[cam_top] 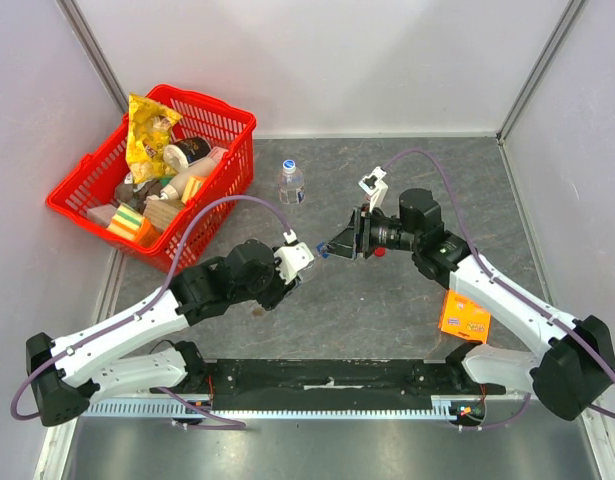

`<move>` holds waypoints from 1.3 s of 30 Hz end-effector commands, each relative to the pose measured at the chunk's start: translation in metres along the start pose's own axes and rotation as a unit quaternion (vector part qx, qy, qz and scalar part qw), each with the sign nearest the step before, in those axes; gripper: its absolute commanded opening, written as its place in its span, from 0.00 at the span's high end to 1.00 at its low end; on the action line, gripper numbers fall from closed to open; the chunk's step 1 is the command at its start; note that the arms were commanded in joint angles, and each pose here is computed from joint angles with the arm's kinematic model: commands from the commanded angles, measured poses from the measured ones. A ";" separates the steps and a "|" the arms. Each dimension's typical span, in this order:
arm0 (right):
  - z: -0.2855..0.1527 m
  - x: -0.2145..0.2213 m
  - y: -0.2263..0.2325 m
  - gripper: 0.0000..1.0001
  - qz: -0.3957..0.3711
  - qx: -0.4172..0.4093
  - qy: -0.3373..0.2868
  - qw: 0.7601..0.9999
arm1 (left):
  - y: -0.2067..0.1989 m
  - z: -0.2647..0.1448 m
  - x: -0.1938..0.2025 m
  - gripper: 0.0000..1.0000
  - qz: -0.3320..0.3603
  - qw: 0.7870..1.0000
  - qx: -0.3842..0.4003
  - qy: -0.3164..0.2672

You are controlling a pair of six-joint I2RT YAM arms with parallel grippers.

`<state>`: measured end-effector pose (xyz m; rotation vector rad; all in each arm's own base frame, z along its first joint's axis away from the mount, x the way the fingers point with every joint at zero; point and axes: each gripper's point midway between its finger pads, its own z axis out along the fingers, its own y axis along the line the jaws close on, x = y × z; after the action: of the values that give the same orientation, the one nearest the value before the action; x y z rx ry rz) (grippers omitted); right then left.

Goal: Unscrew the bottle caps

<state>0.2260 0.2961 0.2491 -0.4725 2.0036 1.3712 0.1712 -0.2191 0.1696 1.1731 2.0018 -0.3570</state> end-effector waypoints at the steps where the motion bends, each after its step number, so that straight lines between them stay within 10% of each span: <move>1: 0.003 -0.004 0.007 0.51 -0.002 -0.027 -0.004 1.000 | -0.002 -0.003 -0.013 0.69 0.024 0.999 0.008 -0.030; 11: 0.004 0.001 0.011 0.59 -0.002 -0.046 0.008 0.999 | -0.002 -0.002 -0.013 0.69 0.026 0.999 0.008 -0.028; 19: 0.002 0.003 0.016 1.00 -0.009 -0.059 0.012 0.998 | -0.003 -0.004 -0.014 0.69 0.024 0.999 0.009 -0.033; 39: -0.037 -0.005 0.066 1.00 -0.161 -0.135 -0.031 0.977 | -0.056 -0.035 -0.062 0.77 0.029 0.978 0.171 -0.112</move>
<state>0.1956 0.2891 0.2791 -0.6693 1.8036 1.4347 0.1473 -0.2386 0.1940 1.2471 1.9130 -0.5675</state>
